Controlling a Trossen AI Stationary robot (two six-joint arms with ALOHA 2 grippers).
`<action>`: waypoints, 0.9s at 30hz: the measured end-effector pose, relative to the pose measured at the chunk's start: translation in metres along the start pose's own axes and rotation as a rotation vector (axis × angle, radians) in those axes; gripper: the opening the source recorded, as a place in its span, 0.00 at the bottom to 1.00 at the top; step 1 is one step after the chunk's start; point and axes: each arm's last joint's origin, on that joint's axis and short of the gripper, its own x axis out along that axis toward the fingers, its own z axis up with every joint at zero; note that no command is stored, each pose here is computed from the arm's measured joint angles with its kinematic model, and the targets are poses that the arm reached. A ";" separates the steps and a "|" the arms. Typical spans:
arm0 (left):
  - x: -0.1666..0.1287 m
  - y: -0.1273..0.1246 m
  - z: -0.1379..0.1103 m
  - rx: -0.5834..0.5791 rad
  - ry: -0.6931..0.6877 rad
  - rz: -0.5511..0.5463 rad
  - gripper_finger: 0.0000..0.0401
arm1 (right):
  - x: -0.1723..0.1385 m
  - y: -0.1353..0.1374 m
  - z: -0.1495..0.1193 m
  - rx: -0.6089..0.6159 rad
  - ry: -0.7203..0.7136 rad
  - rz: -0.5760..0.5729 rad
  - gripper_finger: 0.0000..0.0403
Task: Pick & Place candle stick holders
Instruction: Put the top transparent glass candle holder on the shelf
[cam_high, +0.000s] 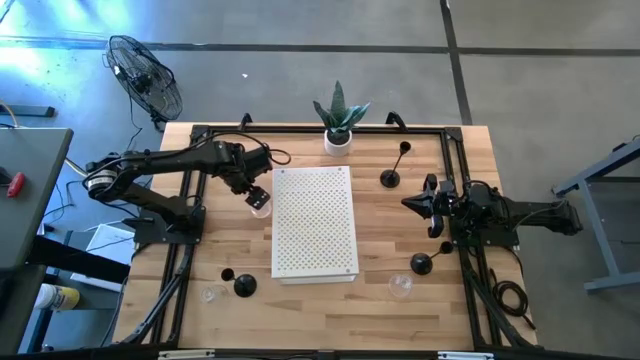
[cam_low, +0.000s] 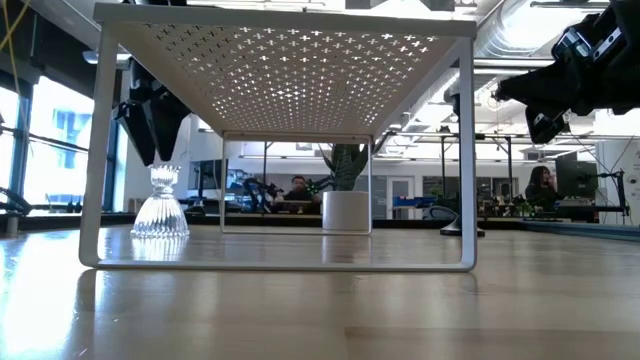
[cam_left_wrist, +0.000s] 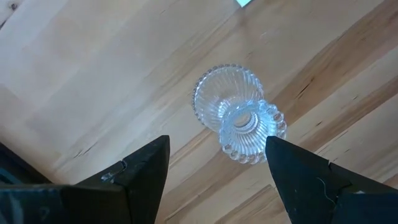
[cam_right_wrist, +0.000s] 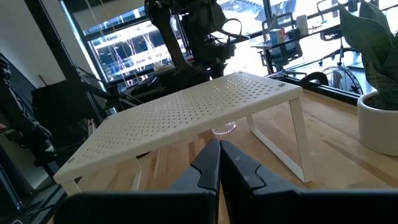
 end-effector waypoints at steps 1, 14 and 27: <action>0.000 0.000 0.000 0.000 -0.002 -0.001 0.65 | 0.000 0.000 0.000 0.000 0.000 0.001 0.00; 0.000 0.000 0.001 -0.015 -0.012 0.012 0.65 | 0.000 0.000 0.000 0.003 0.000 0.001 0.00; 0.025 0.004 -0.010 -0.024 0.035 -0.017 0.65 | 0.000 0.000 0.000 0.003 0.003 0.008 0.00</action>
